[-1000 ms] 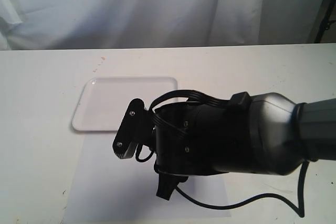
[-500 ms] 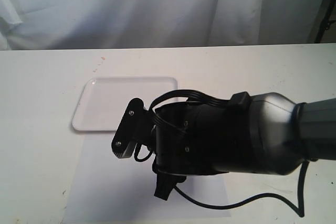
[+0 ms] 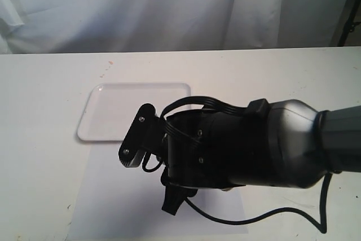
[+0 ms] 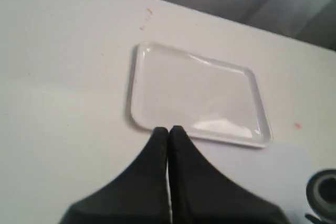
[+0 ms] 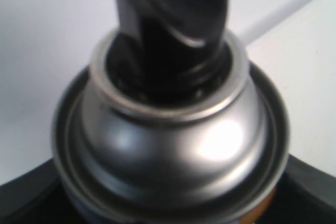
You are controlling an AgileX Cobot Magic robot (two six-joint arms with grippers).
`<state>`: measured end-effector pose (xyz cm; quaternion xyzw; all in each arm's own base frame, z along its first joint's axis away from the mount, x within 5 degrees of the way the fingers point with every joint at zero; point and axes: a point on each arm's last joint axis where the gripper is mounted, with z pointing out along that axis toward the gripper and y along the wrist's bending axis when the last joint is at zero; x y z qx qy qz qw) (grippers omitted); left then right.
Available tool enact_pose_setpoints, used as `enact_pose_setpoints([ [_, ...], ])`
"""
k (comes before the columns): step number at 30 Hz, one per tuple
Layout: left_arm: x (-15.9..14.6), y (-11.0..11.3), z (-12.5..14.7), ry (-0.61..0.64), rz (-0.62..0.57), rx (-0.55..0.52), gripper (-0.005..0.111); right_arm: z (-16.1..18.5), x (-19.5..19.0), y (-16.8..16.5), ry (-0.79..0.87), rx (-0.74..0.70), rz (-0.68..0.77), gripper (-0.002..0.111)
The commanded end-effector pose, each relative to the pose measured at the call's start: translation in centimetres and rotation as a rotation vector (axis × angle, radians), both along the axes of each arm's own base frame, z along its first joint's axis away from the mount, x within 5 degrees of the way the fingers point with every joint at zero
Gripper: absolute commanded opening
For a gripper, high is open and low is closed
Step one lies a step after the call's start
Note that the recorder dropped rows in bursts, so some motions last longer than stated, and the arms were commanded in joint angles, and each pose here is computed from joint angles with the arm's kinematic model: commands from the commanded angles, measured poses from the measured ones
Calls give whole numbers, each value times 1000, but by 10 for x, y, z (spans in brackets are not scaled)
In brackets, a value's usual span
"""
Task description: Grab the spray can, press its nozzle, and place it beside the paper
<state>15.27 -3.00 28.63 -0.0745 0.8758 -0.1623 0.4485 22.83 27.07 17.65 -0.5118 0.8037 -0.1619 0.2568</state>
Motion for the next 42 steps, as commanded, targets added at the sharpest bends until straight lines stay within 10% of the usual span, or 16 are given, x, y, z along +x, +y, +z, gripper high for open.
enact_pose_setpoints([
  [1,12,-15,-1,138,-149,-25,0,10,1,3,-22,32,16,0],
  [12,71,-40,-25,413,-424,-25,0,10,0,-3,-18,-98,80,0],
  [24,106,-76,-64,563,-781,-366,0,36,-16,-4,-12,-56,106,0],
  [42,113,-84,-85,666,-821,-530,0,21,-19,-4,57,-108,121,0],
])
